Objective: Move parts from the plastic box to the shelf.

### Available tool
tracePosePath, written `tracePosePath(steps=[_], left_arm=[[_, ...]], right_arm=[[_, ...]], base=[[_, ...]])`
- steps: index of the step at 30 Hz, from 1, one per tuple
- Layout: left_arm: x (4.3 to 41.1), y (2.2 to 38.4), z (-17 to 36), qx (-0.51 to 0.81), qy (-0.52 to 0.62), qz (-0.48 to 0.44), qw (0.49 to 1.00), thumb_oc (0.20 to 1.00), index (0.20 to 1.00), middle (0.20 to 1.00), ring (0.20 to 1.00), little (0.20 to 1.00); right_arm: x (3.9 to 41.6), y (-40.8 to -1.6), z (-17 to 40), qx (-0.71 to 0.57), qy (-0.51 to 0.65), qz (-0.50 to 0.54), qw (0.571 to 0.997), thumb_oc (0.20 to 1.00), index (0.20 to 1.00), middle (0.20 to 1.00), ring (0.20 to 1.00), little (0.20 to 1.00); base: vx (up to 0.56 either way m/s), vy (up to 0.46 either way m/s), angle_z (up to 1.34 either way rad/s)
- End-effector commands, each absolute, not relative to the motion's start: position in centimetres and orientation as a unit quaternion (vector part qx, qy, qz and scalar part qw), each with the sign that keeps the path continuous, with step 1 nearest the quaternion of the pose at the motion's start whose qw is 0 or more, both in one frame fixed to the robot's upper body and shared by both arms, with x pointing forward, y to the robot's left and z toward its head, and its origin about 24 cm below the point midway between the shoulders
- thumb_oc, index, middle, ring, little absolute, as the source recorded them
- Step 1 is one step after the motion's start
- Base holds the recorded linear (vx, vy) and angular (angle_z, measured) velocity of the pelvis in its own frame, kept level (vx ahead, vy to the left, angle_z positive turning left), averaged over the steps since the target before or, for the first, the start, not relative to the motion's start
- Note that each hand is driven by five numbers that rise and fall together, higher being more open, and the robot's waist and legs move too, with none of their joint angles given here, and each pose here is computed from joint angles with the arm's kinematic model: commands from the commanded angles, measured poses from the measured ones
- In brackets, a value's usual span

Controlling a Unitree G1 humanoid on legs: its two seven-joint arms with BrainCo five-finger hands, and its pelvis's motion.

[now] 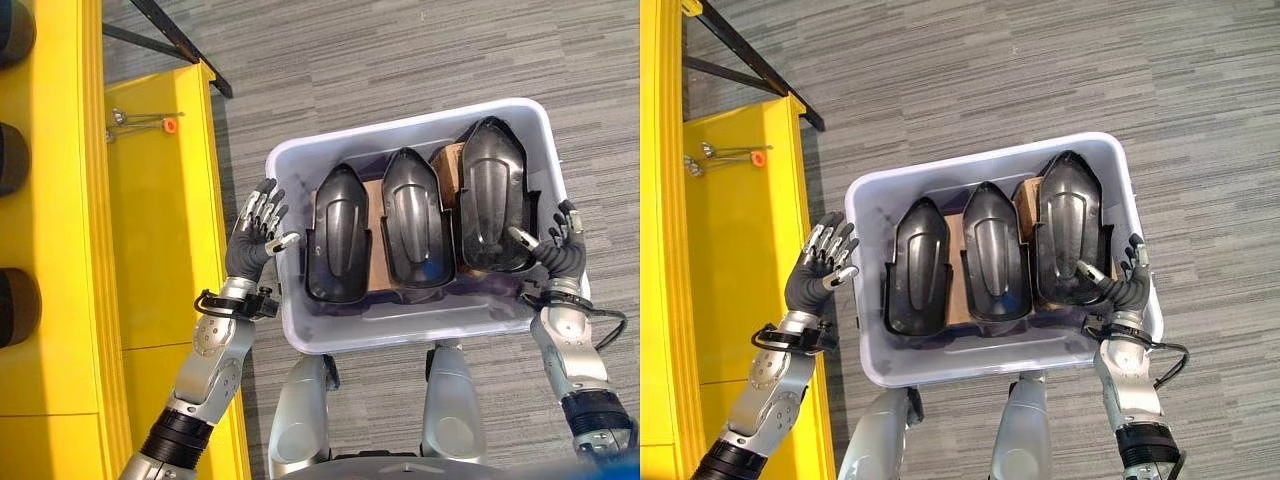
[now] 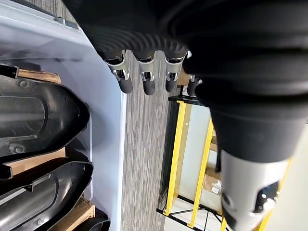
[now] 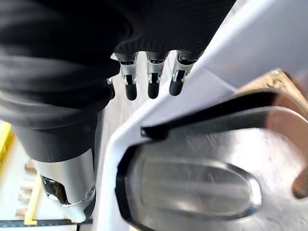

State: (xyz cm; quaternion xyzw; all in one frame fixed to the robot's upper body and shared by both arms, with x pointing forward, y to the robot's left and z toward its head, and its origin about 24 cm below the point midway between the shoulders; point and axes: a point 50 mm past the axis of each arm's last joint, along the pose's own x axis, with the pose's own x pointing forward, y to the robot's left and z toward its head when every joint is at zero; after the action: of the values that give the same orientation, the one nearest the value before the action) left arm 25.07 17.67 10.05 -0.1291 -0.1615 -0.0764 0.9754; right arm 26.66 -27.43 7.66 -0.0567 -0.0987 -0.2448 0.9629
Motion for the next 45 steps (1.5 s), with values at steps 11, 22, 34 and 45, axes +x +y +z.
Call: tracePosePath(steps=[11, 22, 34, 45], left_arm=[[24.1, 19.0, 13.1, -0.116, -0.241, -0.066, 0.961, 1.000, 1.000, 1.000, 1.000, 1.000], [24.0, 19.0, 13.1, -0.120, -0.240, -0.068, 0.961, 1.000, 1.000, 1.000, 1.000, 1.000], [24.0, 18.3, 13.1, -0.131, -0.236, -0.084, 0.959, 1.000, 1.000, 1.000, 1.000, 1.000], [24.0, 18.1, 13.3, -0.136, -0.236, -0.091, 0.958, 1.000, 1.000, 1.000, 1.000, 1.000]], right_arm=[[26.0, -28.2, 10.1, -0.056, -0.173, -0.272, 0.945, 1.000, 1.000, 1.000, 1.000, 1.000], [26.8, -28.1, 9.6, -0.054, -0.157, -0.274, 0.947, 1.000, 1.000, 1.000, 1.000, 1.000], [29.2, -28.2, 10.6, -0.062, -0.152, -0.283, 0.945, 1.000, 1.000, 1.000, 1.000, 1.000], [30.8, -29.5, 11.4, -0.074, -0.138, -0.302, 0.940, 1.000, 1.000, 1.000, 1.000, 1.000]], base=[[0.00, 0.000, 0.00], [0.00, 0.000, 0.00], [0.00, -0.001, -0.01], [0.00, -0.003, 0.01]])
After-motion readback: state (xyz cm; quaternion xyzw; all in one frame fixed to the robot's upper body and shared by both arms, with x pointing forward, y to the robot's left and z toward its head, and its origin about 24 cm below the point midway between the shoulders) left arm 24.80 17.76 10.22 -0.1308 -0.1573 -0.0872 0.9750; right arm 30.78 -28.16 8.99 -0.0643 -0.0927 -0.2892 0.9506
